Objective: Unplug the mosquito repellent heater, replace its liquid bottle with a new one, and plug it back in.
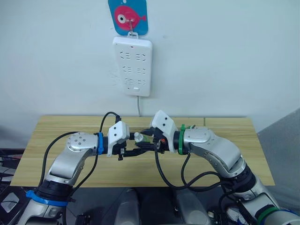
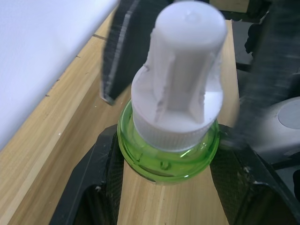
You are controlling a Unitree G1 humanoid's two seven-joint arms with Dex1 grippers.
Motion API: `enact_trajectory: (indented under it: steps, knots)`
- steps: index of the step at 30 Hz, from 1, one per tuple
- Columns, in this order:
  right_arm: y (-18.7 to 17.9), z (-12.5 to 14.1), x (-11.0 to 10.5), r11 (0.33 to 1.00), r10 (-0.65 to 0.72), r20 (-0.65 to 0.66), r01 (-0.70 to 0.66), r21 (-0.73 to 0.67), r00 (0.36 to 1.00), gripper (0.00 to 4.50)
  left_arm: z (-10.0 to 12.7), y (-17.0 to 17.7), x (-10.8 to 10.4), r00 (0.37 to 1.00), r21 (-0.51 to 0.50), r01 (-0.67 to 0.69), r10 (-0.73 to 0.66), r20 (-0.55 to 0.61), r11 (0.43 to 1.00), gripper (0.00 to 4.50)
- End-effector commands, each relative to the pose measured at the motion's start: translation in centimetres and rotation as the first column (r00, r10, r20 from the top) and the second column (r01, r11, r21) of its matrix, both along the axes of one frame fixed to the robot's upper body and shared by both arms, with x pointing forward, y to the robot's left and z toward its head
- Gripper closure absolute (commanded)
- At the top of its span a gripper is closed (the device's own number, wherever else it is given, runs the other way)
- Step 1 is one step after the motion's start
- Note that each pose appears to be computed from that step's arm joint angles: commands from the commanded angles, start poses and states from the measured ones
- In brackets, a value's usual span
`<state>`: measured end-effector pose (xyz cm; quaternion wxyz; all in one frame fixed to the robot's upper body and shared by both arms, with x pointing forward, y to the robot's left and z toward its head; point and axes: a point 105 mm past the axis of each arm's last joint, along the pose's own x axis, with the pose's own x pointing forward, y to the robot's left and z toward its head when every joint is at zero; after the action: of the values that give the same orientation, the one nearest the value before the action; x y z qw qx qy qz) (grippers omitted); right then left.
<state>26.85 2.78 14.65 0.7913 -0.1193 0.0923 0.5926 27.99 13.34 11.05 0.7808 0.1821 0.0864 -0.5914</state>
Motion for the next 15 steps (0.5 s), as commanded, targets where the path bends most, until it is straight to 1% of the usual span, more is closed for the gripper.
enact_trajectory:
  steps: [1, 5, 7, 10, 12, 14, 15]
  knots:
    - [0.4, 1.2, -0.2, 0.999, 0.03, 0.049, -0.031, 0.031, 0.998, 3.41, 1.1, 0.0, -0.1, 0.999, -0.024, 0.018, -0.017, 0.037, 1.0, 2.28]
    - [0.4, 1.5, -0.2, 0.998, 0.037, 0.053, -0.04, 0.05, 0.998, 3.41, 1.2, 0.0, 0.1, 0.998, -0.029, 0.016, -0.014, 0.055, 0.999, 2.28]
    - [0.4, 1.7, -0.2, 0.997, 0.039, 0.057, -0.043, 0.062, 0.998, 3.41, 1.5, -0.1, 0.2, 0.997, -0.048, 0.013, -0.01, 0.074, 0.999, 2.28]
    - [0.2, 2.4, 0.0, 0.995, 0.034, 0.065, -0.04, 0.096, 0.997, 3.41, 2.3, -0.3, 0.1, 0.999, -0.117, 0.022, -0.018, 0.039, 0.993, 2.28]
    - [-0.1, 2.8, 0.1, 0.992, 0.03, 0.075, -0.039, 0.117, 0.997, 3.41, 2.6, -0.1, 0.1, 0.999, -0.129, 0.025, -0.019, 0.049, 0.991, 2.28]
    - [-0.5, 3.5, 0.3, 0.989, 0.018, 0.087, -0.03, 0.143, 0.996, 3.41, 2.8, 0.2, 0.5, 0.999, -0.134, 0.001, 0.006, 0.051, 0.991, 1.54]
    - [-0.7, 3.9, 0.4, 0.987, 0.012, 0.091, -0.026, 0.159, 0.996, 3.41, 2.8, 0.4, 0.9, 0.998, -0.126, -0.017, 0.026, 0.062, 0.992, 1.26]
